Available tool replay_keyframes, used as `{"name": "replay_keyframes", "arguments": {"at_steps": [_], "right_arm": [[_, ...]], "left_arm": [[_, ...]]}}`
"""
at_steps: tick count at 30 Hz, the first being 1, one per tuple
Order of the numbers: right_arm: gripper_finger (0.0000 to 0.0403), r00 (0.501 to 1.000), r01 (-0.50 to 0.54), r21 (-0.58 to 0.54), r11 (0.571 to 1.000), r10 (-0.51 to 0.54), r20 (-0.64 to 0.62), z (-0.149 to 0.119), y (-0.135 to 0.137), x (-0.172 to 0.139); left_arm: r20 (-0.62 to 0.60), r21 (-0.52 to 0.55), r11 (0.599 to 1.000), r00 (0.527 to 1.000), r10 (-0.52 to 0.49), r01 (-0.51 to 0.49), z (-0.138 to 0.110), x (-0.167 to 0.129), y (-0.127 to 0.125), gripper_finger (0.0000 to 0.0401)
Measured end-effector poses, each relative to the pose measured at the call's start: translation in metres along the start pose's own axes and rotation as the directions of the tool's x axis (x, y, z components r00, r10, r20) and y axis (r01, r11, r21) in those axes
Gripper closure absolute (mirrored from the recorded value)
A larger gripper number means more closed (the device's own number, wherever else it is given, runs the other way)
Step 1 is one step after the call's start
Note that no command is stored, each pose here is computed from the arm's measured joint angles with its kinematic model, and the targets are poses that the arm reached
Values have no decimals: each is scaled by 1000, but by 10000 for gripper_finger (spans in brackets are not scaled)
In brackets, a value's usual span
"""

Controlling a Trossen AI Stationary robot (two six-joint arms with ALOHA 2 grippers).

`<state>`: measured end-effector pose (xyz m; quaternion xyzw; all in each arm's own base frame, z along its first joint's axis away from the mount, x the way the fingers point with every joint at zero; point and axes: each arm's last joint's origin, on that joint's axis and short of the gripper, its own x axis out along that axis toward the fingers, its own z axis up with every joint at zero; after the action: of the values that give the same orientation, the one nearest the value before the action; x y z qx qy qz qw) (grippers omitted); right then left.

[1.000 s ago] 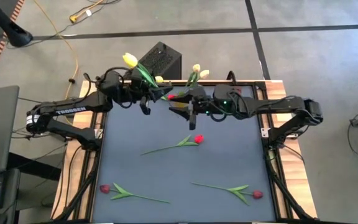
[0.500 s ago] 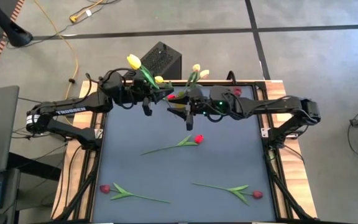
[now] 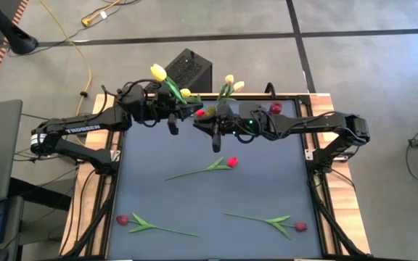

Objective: Sort flowers into vase by color
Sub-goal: Put the yellow flower into the yellow vase

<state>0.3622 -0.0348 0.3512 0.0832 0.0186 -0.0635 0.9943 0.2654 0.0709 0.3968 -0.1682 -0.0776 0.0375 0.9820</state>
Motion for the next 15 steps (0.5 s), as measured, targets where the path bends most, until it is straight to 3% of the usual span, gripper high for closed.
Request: {"name": "replay_keyframes", "arguments": {"at_steps": [6,15], "right_arm": [[376,1000,0,-7,1000,0,2,1,0,-1],[377,1000,4,-6,1000,-4,5,1,-2,-1]], "left_arm": [[-16,-3,1000,1000,1,-1,-1,0,0,401],[-20,-3,1000,1000,-13,13,-1,0,0,401]]}}
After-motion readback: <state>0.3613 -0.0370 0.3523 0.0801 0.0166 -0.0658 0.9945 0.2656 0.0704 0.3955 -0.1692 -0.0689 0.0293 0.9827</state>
